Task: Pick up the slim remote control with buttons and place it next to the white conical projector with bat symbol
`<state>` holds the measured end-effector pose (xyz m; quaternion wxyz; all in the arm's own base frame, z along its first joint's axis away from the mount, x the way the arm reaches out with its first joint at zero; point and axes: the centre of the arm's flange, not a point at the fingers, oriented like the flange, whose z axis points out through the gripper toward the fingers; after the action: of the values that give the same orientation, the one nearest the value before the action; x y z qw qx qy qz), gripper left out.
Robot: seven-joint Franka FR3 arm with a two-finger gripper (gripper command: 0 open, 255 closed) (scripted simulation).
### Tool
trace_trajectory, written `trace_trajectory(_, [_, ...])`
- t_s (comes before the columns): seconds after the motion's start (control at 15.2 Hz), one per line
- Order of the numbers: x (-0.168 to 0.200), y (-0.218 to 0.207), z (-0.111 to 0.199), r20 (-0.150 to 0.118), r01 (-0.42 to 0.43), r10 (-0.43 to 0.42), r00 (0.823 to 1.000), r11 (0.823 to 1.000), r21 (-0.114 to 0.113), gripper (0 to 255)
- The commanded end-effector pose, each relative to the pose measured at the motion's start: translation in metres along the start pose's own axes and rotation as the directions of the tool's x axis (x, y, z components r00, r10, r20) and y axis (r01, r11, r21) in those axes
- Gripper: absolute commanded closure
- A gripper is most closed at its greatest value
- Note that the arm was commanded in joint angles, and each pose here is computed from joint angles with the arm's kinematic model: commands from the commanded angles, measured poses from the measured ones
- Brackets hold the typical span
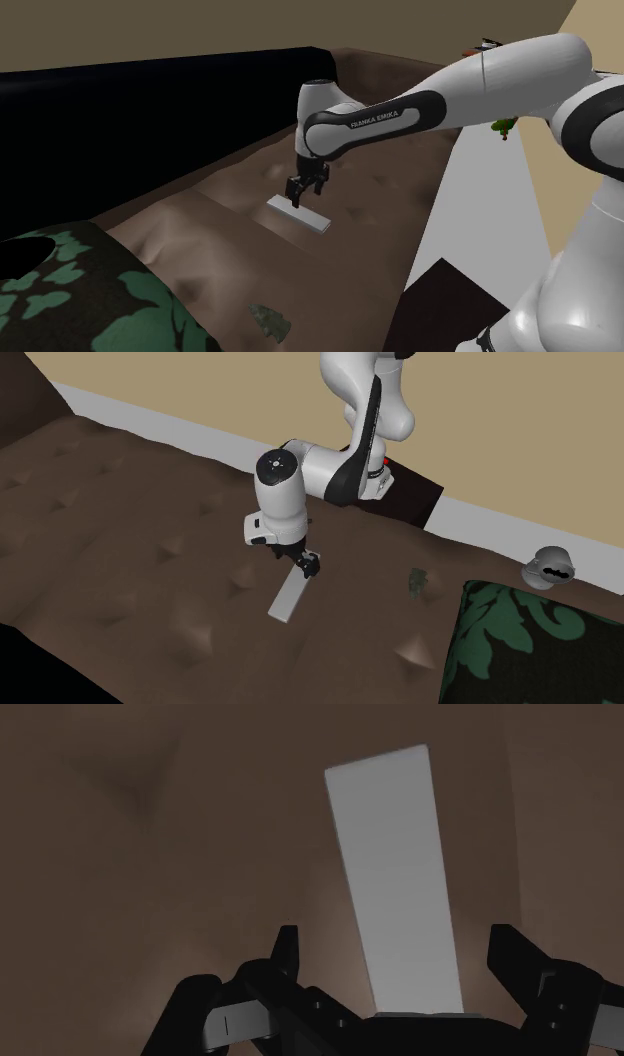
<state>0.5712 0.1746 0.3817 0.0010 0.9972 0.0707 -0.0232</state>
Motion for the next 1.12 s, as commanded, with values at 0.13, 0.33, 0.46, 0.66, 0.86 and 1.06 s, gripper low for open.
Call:
trace_trajectory(0.13, [0.022,-0.015,0.02,0.0,0.023,-0.023,1.0,1.0,0.013,0])
trace_trajectory(0.33, [0.022,-0.015,0.036,0.0,0.023,-0.023,1.0,1.0,0.013,0])
trace_trajectory(0.46, [0.022,-0.015,0.047,0.0,0.023,-0.023,1.0,1.0,0.013,0])
trace_trajectory(0.66, [0.022,-0.015,0.055,0.0,0.023,-0.023,1.0,1.0,0.013,0])
trace_trajectory(0.86, [0.022,-0.015,0.055,0.0,0.023,-0.023,1.0,1.0,0.013,0])
trace_trajectory(1.06, [0.022,-0.015,0.055,0.0,0.023,-0.023,1.0,1.0,0.013,0])
